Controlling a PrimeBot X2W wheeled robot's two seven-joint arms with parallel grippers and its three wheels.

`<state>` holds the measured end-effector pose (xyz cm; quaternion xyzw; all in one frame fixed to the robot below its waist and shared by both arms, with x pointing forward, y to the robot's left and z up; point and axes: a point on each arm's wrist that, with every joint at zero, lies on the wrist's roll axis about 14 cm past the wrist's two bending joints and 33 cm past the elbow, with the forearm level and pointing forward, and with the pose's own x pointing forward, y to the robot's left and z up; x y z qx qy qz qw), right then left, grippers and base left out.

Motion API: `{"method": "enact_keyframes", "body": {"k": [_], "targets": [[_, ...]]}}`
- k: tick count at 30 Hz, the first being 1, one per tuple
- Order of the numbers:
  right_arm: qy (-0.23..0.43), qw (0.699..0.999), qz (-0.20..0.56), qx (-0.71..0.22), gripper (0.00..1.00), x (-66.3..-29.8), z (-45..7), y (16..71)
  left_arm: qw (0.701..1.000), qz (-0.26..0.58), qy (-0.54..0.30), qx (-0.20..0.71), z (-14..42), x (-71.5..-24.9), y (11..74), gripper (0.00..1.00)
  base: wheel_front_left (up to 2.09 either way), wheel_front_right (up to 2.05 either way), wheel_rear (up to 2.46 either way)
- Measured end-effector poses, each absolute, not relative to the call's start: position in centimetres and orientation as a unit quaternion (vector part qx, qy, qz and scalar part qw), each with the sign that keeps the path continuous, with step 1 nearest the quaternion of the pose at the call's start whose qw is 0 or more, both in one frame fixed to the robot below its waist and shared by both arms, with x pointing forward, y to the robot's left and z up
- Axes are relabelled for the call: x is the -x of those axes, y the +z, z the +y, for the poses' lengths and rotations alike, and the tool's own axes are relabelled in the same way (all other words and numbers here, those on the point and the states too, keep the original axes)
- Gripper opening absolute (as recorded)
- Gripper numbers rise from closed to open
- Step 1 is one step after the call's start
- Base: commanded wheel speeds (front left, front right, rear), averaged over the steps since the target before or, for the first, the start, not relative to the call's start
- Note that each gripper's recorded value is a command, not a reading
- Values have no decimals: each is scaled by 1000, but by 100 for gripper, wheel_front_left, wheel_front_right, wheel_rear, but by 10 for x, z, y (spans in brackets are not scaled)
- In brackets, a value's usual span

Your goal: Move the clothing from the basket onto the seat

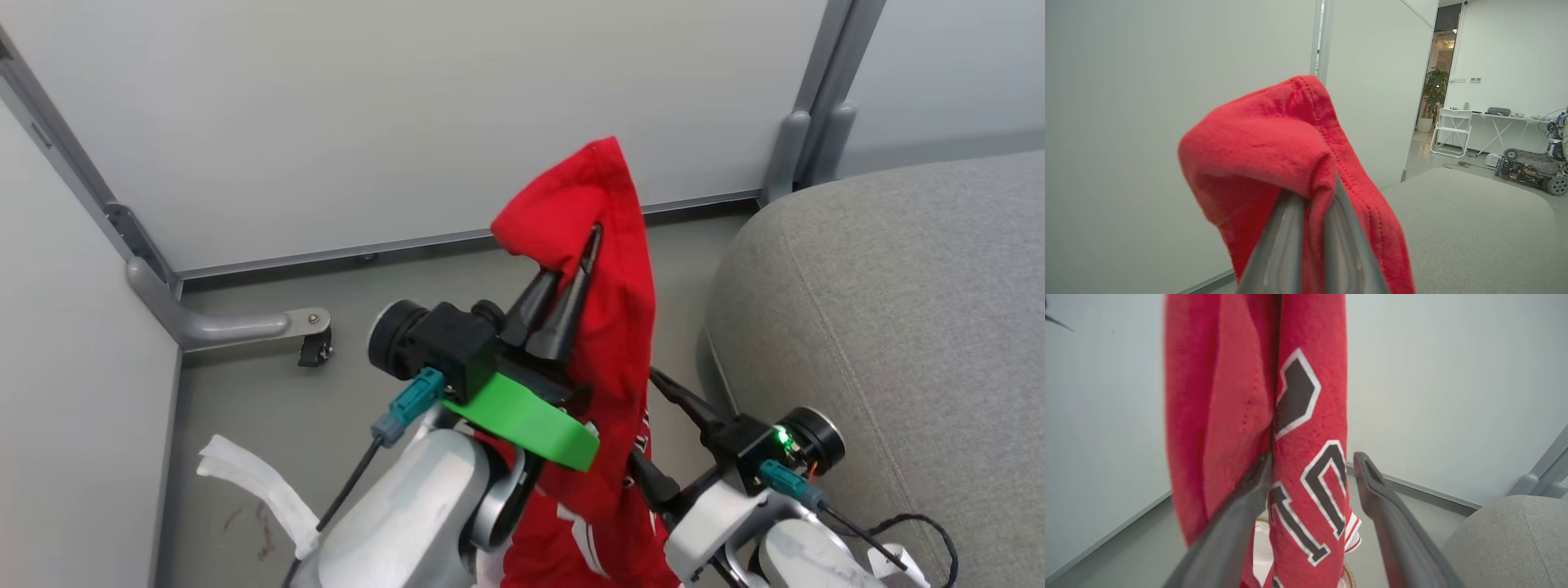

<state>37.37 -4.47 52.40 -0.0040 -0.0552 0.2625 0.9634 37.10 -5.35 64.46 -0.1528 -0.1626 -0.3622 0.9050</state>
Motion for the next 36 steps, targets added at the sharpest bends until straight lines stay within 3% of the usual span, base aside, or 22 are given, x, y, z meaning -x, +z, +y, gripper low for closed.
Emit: {"method": "enact_keyframes", "body": {"k": [9,10,11,12,26,27,28,36], "targets": [[295,954,-54,11,100,-382,-17,525,902,-152,-372,156,-59,-361,642,0,0,0,0],[299,953,-50,10,67,-382,-14,523,903,-151,-371,156,-58,-361,641,0,0,0,0],[304,952,-43,9,23,-381,-10,519,904,-149,-370,157,-58,-361,641,0,0,0,0],[307,951,-37,7,0,-380,-8,516,904,-149,-368,158,-57,-361,641,0,0,0,0],[299,954,-21,-29,0,-379,-7,509,917,-123,-348,153,-52,-373,622,0,0,0,0],[295,955,-21,-31,0,-380,-10,509,918,-120,-347,151,-52,-374,620,26,0,0,0],[290,956,-22,-33,0,-381,-13,510,919,-116,-346,150,-52,-376,617,98,0,0,0],[230,971,-18,-56,0,-378,-51,506,928,-87,-340,127,-59,-386,591,100,0,0,0]]}}
